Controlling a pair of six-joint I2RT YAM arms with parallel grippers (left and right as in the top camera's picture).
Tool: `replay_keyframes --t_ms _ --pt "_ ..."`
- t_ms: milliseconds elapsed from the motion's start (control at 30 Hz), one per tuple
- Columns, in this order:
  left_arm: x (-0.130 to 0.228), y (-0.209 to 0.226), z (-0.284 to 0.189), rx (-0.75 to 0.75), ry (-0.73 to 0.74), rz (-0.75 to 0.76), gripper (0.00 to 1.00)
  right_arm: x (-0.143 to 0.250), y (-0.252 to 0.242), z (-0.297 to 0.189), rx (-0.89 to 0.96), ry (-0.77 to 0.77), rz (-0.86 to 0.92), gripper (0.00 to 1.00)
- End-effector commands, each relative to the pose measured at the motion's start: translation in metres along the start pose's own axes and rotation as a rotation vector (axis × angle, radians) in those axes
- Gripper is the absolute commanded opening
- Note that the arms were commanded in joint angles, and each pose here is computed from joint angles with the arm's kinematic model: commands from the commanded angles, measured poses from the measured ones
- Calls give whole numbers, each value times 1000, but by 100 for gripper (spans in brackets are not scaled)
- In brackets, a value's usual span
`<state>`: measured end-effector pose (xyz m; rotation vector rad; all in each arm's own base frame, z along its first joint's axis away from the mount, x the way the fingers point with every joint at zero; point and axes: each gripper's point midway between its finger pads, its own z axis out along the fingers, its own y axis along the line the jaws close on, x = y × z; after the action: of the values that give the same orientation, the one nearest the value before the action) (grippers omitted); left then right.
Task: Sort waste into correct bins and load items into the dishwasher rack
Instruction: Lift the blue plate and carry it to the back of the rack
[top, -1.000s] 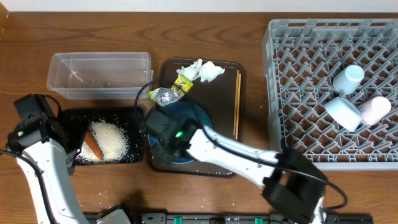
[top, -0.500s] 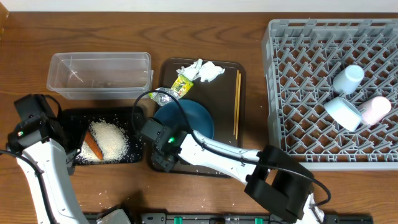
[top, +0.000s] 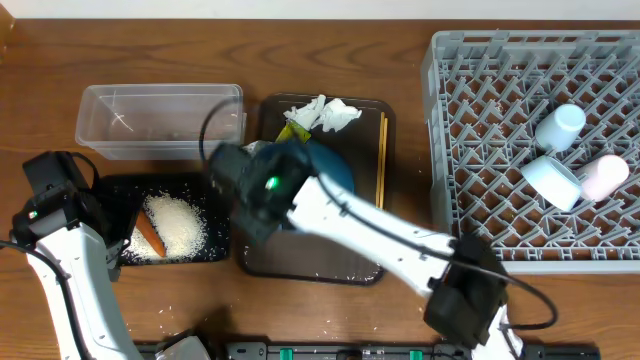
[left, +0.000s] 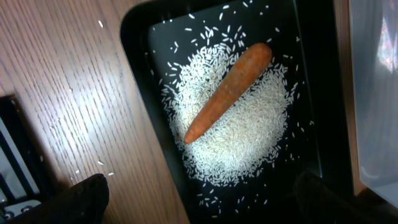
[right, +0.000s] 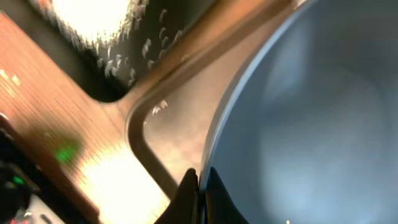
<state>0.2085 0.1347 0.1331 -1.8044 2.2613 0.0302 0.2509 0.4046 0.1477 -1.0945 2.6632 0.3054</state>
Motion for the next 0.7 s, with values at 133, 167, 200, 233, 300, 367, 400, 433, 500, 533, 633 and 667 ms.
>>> replay_keyframes --t_ms 133,167,200,233,300,367,400,433,500,533,633,667 --pt "-2 0 -1 -2 -1 -17 98 -45 -131 -114 100 -183 253 1" --pt "-2 0 -1 -2 -1 -17 98 -45 -148 -124 96 -196 283 1" --pt "-2 0 -1 -2 -1 -18 98 -44 -170 -136 77 -215 312 1" --pt "-2 0 -1 -2 -1 -17 98 -43 -186 -144 50 -233 327 1" --pt "-2 0 -1 -2 -1 -17 98 -42 -215 -159 -44 -281 343 1" --pt "-2 0 -1 -2 -1 -17 98 -39 -241 -175 -175 -352 330 1" --pt "-2 0 -1 -2 -1 -17 98 -36 -256 -183 -238 -394 327 1" --pt "-2 0 -1 -2 -1 -17 98 -32 -271 -191 -282 -431 338 1" --pt "-2 0 -1 -2 -1 -18 98 -21 -306 -207 -361 -512 399 1" --pt "-2 0 -1 -2 -1 -17 98 -15 -321 -212 -392 -546 421 1" --pt "-2 0 -1 -2 -1 -17 98 3 -358 -232 -489 -665 434 1" --pt "-2 0 -1 -2 -1 -17 97 9 -369 -237 -520 -706 426 1"
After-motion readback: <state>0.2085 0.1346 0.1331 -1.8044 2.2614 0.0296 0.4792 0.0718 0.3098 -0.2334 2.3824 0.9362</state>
